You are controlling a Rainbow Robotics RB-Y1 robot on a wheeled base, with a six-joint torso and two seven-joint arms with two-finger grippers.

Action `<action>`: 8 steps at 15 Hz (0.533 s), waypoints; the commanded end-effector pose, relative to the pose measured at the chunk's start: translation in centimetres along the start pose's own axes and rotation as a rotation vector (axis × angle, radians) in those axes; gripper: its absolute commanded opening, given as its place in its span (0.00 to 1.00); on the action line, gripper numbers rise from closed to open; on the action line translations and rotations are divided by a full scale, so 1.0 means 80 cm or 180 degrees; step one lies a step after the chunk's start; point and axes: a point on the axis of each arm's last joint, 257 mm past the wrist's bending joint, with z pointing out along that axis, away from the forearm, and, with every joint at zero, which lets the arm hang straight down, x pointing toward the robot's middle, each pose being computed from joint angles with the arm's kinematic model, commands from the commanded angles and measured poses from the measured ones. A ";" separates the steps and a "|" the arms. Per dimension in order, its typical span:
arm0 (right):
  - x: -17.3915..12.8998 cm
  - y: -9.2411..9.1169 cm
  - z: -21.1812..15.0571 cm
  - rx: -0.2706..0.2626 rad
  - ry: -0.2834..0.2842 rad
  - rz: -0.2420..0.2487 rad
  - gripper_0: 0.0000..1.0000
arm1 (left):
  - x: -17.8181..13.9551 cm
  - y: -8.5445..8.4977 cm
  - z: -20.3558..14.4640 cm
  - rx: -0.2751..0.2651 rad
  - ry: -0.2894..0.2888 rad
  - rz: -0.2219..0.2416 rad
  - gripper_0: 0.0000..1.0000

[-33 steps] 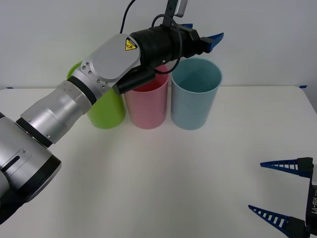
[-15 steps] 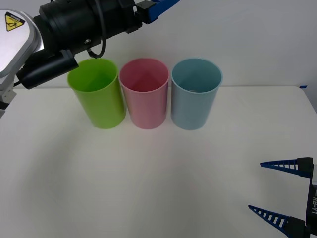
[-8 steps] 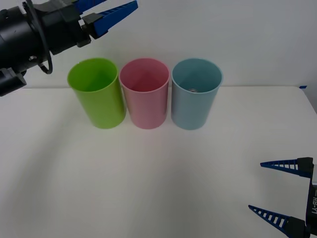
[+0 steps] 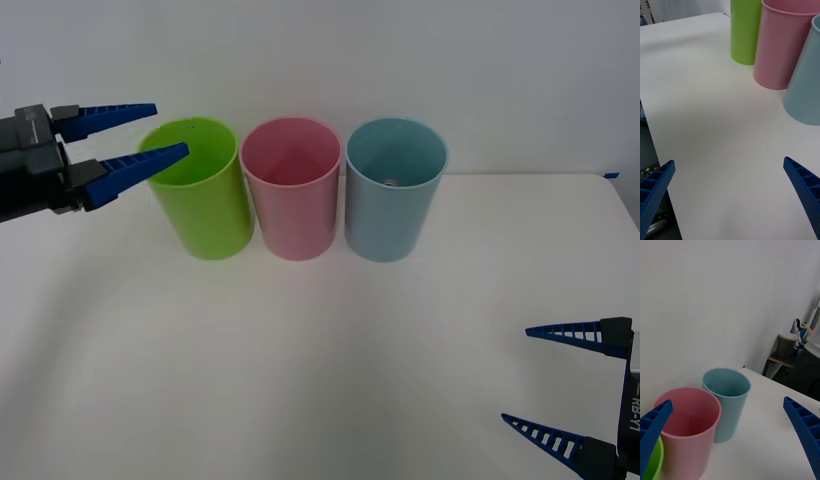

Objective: Put cans in the blue bin and PET bottles in the pink bin and trash in the green bin.

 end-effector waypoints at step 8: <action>0.000 0.000 0.000 0.0000 0.0000 0.0000 1.00 | 0.137 -0.047 -0.097 -0.0246 0.0638 -0.0296 1.00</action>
